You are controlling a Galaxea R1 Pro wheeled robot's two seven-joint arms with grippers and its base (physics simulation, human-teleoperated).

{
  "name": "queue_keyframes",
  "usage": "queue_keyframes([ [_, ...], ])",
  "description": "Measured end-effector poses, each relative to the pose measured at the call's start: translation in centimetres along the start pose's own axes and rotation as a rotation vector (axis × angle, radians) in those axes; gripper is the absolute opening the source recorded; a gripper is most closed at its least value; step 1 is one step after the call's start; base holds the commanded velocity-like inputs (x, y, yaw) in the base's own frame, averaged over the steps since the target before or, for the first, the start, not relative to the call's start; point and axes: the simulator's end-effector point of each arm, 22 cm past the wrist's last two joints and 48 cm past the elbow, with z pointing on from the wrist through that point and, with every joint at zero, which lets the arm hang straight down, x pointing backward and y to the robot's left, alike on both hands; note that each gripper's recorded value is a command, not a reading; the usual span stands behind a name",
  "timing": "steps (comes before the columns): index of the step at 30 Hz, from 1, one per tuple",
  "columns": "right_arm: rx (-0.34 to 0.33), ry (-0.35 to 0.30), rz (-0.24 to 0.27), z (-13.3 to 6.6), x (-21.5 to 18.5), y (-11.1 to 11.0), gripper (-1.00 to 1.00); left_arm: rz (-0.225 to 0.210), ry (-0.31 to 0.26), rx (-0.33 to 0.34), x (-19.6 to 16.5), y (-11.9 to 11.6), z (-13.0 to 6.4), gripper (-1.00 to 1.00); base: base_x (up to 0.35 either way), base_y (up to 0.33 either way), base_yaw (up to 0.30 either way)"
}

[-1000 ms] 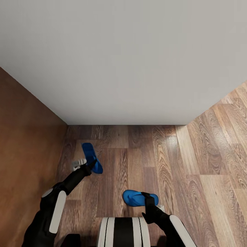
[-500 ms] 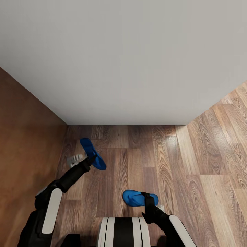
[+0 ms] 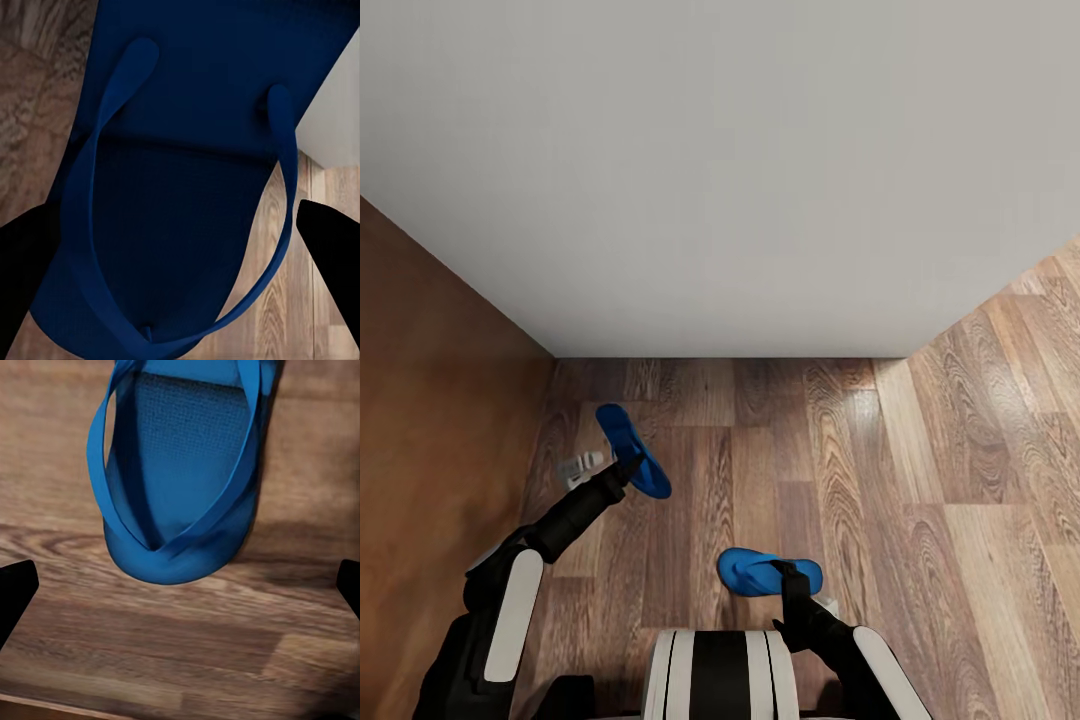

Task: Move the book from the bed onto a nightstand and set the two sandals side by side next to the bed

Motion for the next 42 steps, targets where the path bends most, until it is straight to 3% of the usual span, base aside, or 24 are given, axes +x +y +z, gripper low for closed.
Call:
queue_keyframes([
  [31, 0.0, 0.002, 0.0, 0.0, 0.1, 0.0, 1.0, 0.0, 0.001, -0.001, 0.1, 0.0, 0.0, -1.0, 0.063, 0.005, 0.0],
  [42, 0.042, 0.002, 0.016, 1.0, -0.2, -2.0, 1.0, -0.018, 0.034, -0.026, 2.0, 1.8, 0.7, -1.0, 0.0, 0.0, 0.0],
])
